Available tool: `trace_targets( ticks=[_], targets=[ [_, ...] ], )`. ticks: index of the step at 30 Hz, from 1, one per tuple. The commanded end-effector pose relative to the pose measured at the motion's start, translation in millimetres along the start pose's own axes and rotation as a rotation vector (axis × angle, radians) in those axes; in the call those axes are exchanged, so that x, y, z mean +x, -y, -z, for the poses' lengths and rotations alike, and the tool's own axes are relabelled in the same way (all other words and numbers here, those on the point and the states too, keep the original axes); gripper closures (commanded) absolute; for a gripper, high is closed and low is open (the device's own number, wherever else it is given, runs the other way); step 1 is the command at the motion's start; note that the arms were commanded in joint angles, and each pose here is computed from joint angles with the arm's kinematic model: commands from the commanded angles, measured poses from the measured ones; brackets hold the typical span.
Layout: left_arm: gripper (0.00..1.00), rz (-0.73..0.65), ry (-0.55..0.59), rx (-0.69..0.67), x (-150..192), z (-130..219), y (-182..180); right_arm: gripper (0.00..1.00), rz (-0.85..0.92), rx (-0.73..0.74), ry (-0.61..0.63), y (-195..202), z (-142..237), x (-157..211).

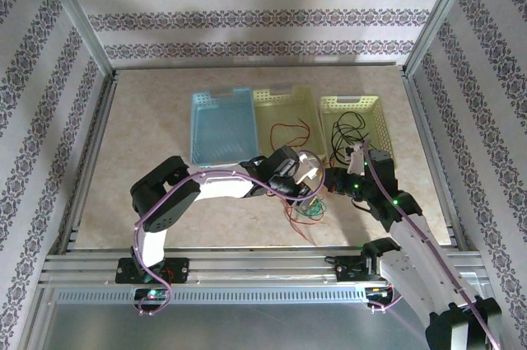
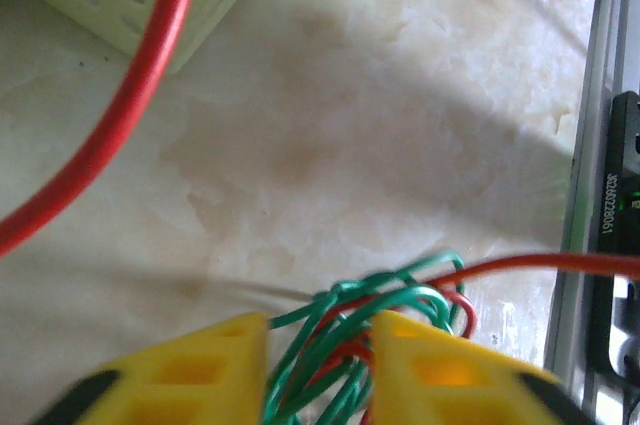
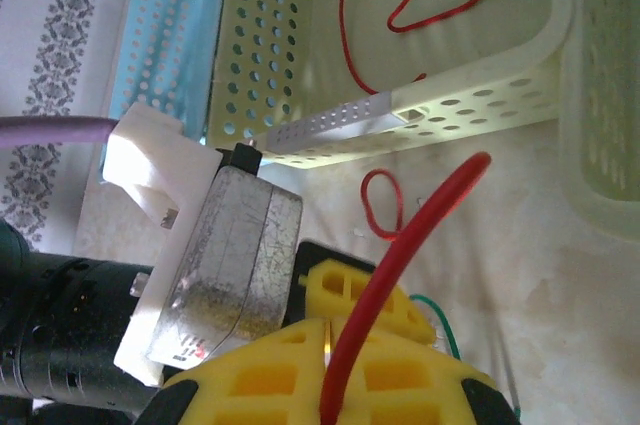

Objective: Untangle the cables

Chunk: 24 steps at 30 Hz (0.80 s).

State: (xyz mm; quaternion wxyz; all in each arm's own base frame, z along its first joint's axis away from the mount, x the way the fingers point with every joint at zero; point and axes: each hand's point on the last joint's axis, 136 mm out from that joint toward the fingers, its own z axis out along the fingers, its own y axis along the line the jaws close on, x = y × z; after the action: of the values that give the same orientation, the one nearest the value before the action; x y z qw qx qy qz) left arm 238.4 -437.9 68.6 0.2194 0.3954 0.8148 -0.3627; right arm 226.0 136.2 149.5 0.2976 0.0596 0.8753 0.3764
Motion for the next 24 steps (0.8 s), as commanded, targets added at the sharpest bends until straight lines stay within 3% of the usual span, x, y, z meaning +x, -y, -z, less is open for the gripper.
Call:
trace_targets(
  ticks=[1, 3, 17, 24],
  targets=[
    [0.9, -0.018, -0.071, -0.011, 23, -8, -3, 1.0, -0.033, 0.009, 0.053, 4, 3, -9],
    [1.0, -0.018, -0.069, -0.045, 25, -4, -8, 1.0, -0.046, 0.05, 0.091, 11, 7, -15],
    [1.0, 0.075, -0.065, -0.419, 74, 51, -70, 1.0, -0.057, 0.386, 0.418, 49, 77, -62],
    [1.0, 0.138, -0.06, -0.507, 90, 67, -87, 1.0, -0.015, 0.509, 0.524, 50, 112, -86]
  ],
)
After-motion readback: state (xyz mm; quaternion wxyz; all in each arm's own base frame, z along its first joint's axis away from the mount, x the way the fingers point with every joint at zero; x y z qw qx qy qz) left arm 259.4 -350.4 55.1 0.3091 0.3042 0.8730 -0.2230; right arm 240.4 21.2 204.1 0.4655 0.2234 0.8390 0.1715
